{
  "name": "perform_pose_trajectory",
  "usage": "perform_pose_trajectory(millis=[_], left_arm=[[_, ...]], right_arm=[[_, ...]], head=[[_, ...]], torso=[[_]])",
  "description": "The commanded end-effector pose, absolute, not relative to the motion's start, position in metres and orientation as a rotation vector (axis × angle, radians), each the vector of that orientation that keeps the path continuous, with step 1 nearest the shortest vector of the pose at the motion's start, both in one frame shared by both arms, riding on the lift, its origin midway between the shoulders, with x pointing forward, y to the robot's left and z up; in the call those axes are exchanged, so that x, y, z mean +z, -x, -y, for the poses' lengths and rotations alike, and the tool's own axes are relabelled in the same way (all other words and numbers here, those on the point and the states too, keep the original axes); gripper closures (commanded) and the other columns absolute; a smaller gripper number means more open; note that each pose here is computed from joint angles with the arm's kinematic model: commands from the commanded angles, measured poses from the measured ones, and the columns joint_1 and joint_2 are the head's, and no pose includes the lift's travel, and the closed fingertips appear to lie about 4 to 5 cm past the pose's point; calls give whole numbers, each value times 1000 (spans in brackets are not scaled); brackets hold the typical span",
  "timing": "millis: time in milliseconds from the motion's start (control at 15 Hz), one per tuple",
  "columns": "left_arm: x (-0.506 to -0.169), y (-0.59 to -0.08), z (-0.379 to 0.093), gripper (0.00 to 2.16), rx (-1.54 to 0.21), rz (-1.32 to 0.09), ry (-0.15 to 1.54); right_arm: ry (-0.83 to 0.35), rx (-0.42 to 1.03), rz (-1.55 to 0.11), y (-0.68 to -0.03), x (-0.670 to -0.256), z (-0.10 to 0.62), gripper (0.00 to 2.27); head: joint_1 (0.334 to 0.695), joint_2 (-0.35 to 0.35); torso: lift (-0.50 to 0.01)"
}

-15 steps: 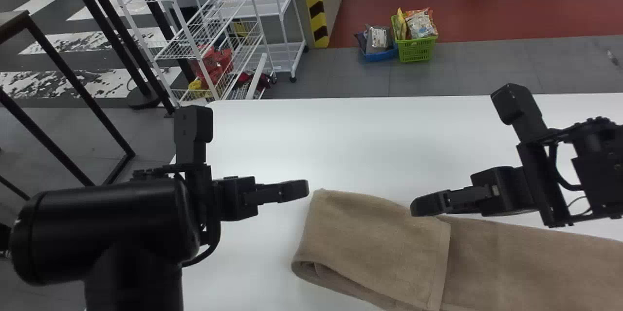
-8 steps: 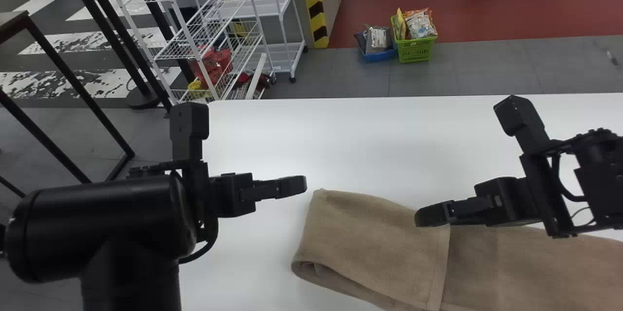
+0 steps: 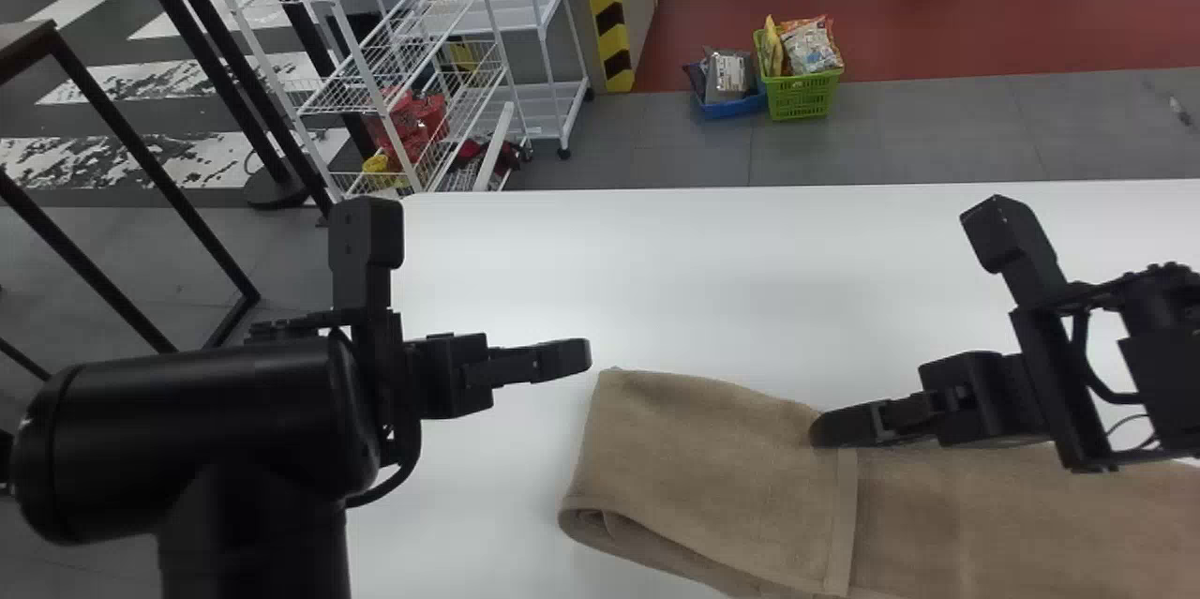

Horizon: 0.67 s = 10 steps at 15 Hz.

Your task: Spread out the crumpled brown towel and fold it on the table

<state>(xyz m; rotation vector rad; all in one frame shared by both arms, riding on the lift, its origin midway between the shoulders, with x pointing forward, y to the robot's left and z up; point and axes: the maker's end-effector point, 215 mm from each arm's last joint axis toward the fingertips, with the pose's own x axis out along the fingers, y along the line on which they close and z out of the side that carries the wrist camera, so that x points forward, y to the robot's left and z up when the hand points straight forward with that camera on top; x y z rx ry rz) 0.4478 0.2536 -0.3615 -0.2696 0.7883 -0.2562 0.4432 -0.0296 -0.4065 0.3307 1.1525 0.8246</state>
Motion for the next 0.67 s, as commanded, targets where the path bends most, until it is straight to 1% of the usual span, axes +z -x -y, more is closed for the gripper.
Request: perform_pose_trajectory(millis=[0, 267, 467, 600], left_arm=[[-363, -447, -251, 87, -253, -794, 268], [-364, -451, -245, 87, -254, -800, 251], [-377, -450, -248, 87, -233, -829, 242], [-383, -451, -250, 87, -214, -846, 232]], right_arm=[[-350, 837, -1128, -442, -395, 38, 1477], [-399, 846, -1119, -432, -387, 70, 1477], [-421, 868, -1059, -417, -360, 104, 1477], [-474, 908, -1026, -409, -342, 116, 1477]], head=[[695, 276], [695, 252], [695, 221], [695, 203]], torso=[[-127], [-127], [-127], [-127]])
